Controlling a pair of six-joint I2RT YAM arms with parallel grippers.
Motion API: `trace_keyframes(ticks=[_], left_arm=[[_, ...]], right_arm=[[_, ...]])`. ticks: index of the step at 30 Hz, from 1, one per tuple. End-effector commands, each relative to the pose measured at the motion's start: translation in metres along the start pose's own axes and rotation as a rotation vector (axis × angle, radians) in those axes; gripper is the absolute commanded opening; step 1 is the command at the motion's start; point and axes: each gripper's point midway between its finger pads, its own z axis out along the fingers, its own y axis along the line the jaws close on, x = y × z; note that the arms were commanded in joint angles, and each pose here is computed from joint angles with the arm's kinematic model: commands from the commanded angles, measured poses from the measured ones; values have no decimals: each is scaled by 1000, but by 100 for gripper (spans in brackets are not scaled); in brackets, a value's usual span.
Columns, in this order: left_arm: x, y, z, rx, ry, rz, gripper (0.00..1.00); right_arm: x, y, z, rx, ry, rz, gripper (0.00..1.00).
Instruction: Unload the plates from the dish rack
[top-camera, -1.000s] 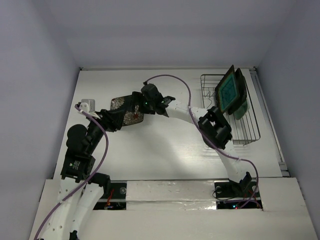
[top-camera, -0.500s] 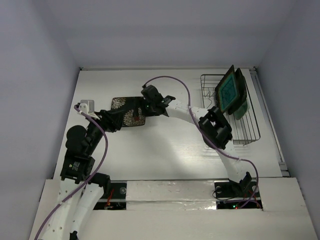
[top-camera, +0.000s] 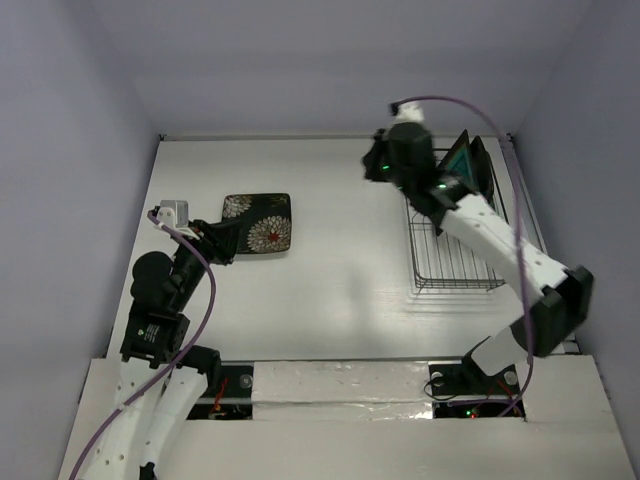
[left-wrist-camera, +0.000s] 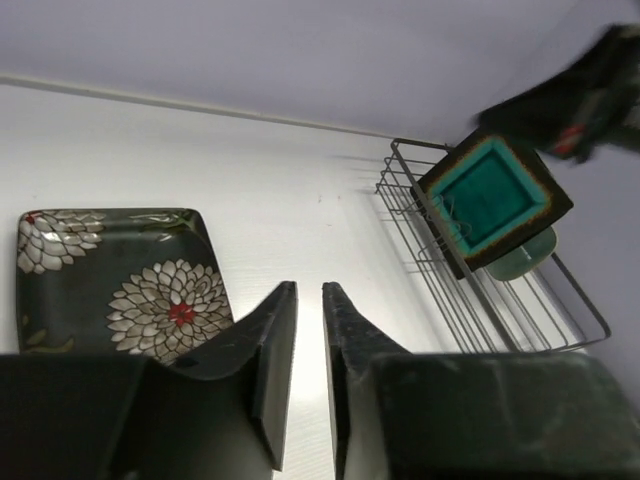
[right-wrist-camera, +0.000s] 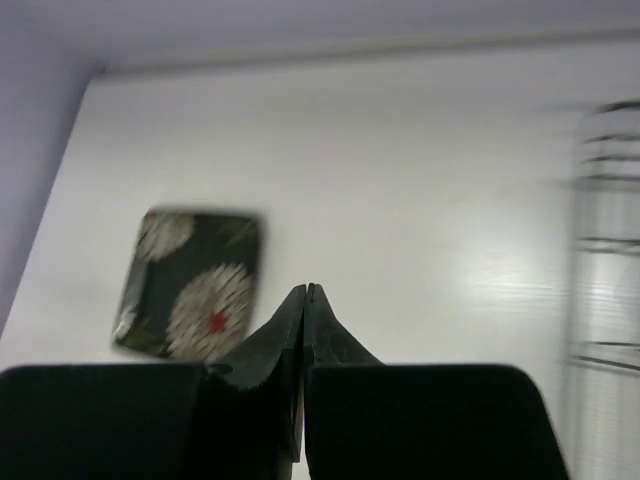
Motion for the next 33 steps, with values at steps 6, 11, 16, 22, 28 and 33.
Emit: trace_keyframes(ticks=[6,11,16,22,28,33], left_arm=[[-24,-10,1,18,-64,14,0],[-13,-2,12,-7,-16,8,0],[-10,0,13,-9,-9,4,10],[-12,1,11,-13,-26,9,17],[-13,1,11,-15,-30,11,20],[-13,-1,11,-6,-29,10,21]], right_arm=[[-47,-196,-92,480,-76,-44,0],[-70,-259,-125,686,-68,-50,17],[-68,-284,-107,652,5,-50,61],[-57,-306,-75,661,115,-67,61],[-52,-313,-54,638,170,-80,54],[-41,-322,-39,649,220,-87,43]])
